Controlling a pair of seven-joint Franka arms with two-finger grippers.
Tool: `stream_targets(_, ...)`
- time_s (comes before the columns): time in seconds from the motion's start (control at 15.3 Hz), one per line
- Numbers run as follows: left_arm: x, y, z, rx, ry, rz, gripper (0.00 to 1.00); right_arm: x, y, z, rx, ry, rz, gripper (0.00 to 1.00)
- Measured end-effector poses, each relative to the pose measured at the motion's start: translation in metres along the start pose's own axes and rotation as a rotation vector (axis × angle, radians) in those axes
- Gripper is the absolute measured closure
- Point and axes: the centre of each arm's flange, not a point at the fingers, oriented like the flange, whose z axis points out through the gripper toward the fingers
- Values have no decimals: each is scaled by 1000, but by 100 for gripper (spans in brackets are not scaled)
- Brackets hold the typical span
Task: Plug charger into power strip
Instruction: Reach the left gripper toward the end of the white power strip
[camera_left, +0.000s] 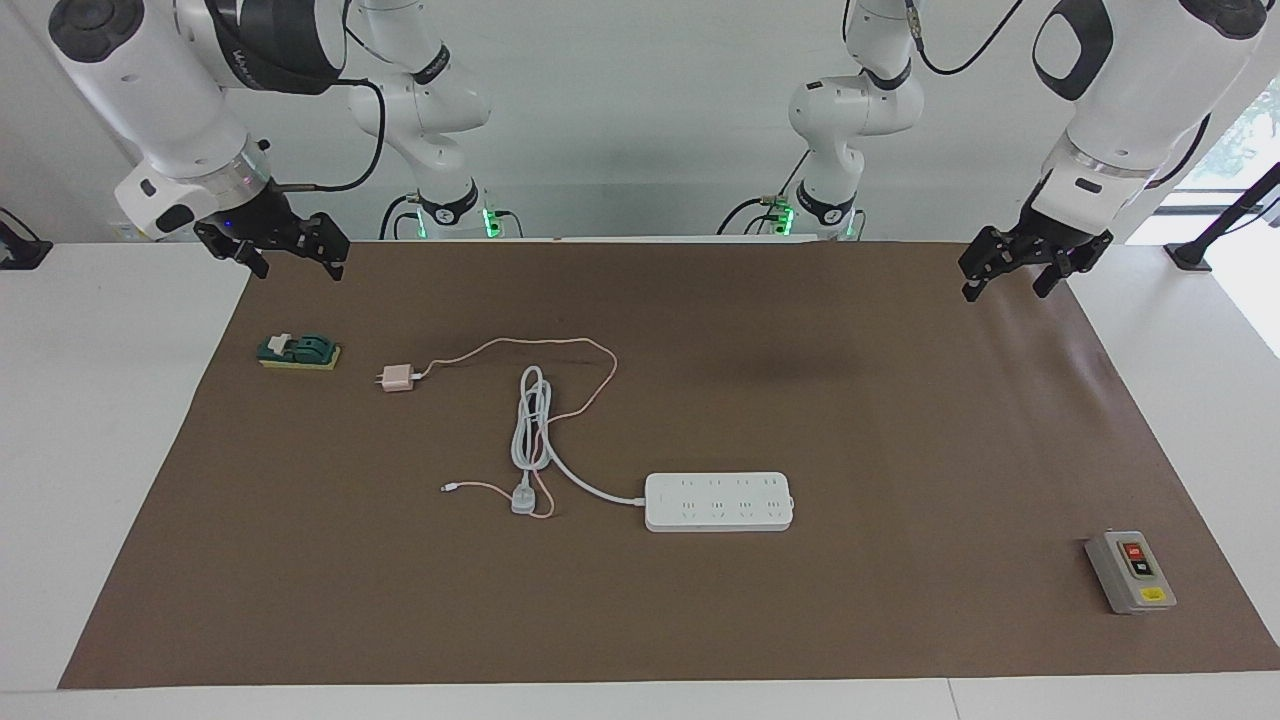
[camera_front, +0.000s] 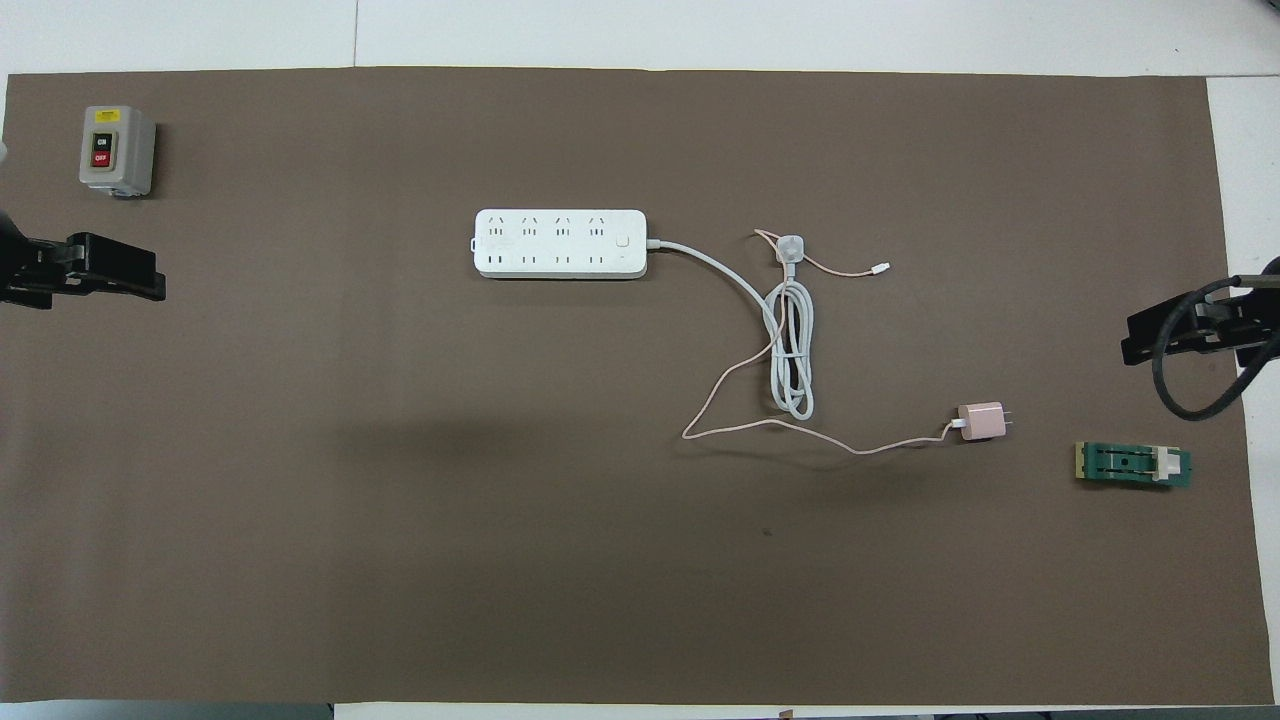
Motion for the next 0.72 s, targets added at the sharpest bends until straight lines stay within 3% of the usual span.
stream_targets(0.72, 3, 21, 2, -4, -3, 52, 0, 0, -2, 3, -1, -8, -3, 0)
